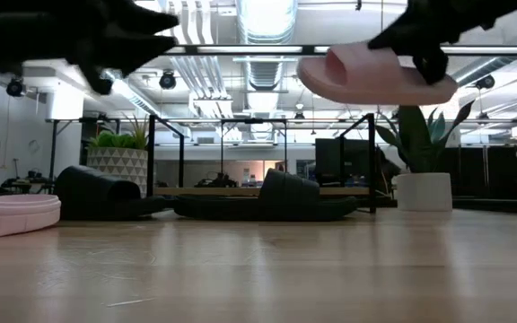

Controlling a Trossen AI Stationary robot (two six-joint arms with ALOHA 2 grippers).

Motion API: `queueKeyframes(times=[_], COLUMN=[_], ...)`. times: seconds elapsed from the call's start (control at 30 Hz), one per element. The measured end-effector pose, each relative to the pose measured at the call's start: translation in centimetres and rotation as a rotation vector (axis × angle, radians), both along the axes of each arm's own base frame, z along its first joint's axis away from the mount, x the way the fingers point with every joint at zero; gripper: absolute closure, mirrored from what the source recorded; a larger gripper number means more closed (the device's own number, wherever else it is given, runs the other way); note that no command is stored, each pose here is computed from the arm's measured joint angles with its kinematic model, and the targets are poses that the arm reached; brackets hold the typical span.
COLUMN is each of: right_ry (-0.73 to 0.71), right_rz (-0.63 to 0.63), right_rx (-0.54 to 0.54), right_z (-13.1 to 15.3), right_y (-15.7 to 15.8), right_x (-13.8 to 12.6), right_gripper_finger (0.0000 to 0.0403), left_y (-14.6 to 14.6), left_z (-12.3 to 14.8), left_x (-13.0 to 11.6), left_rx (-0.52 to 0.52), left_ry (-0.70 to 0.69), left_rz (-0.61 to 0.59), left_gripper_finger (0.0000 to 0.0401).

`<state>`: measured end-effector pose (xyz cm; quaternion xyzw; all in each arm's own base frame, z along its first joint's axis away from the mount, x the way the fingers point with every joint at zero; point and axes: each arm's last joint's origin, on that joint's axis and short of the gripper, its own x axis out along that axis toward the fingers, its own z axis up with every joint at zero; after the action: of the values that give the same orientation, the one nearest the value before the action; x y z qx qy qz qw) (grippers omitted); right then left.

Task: Pick and place slides into the shelf
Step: Put the top pink slides on the shelf

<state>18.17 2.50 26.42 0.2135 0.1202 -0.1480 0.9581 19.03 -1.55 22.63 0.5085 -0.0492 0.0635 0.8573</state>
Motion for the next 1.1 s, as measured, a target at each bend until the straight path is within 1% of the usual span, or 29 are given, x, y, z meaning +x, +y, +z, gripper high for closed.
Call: queueKeyframes(times=[0.1, 0.17, 0.27, 0.37, 0.43, 0.57, 0.73, 0.9, 1.0, 1.1], right_ry=[0.024, 0.053, 0.076, 0.072, 0.054, 0.031, 0.037, 0.054, 0.053, 0.059], right_rz=[-0.004, -0.005, -0.008, -0.01, -0.012, -0.022, -0.032, -0.033, -0.032, -0.032], right_rx=[0.013, 0.015, 0.02, 0.021, 0.024, 0.022, 0.02, 0.015, 0.015, 0.015], right_z=[0.7, 1.1, 1.9, 2.8, 3.4, 4.2, 4.2, 4.0, 4.1, 4.0], right_y=[0.0, 0.0, 0.1, 0.1, 0.0, -0.2, -0.4, -0.5, -0.5, -0.5], right_x=[0.8, 1.1, 1.3, 1.4, 1.4, 1.4, 1.5, 1.4, 1.4, 1.3], right_gripper_finger=[0.0392, 0.0392, 0.0392, 0.0392, 0.0392, 0.0392, 0.0391, 0.0391, 0.0391, 0.039], left_y=[-0.1, -0.1, 0.1, 0.1, 0.0, -0.7, -1.4, -1.6, -1.8, -1.9], left_z=[0.7, 0.8, 1.5, 1.6, 1.6, 1.2, 0.4, -0.6, -1.4, -2.4], left_x=[2.7, 4.4, 6.6, 8.4, 9.7, 11.7, 13.9, 15.4, 16.4, 17.3], left_rx=[0.13, 0.222, 0.296, 0.373, 0.424, 0.557, 0.76, 0.875, 0.968, 1.02], left_ry=[0.048, 0.094, 0.118, 0.161, 0.168, 0.187, 0.165, 0.095, 0.117, 0.146], left_rz=[0.071, 0.164, 0.326, 0.409, 0.412, 0.407, 0.433, 0.497, 0.496, 0.487], left_gripper_finger=[0.0184, 0.0184, 0.0184, 0.0184, 0.0184, 0.0184, 0.0184, 0.0184, 0.0184, 0.0184])
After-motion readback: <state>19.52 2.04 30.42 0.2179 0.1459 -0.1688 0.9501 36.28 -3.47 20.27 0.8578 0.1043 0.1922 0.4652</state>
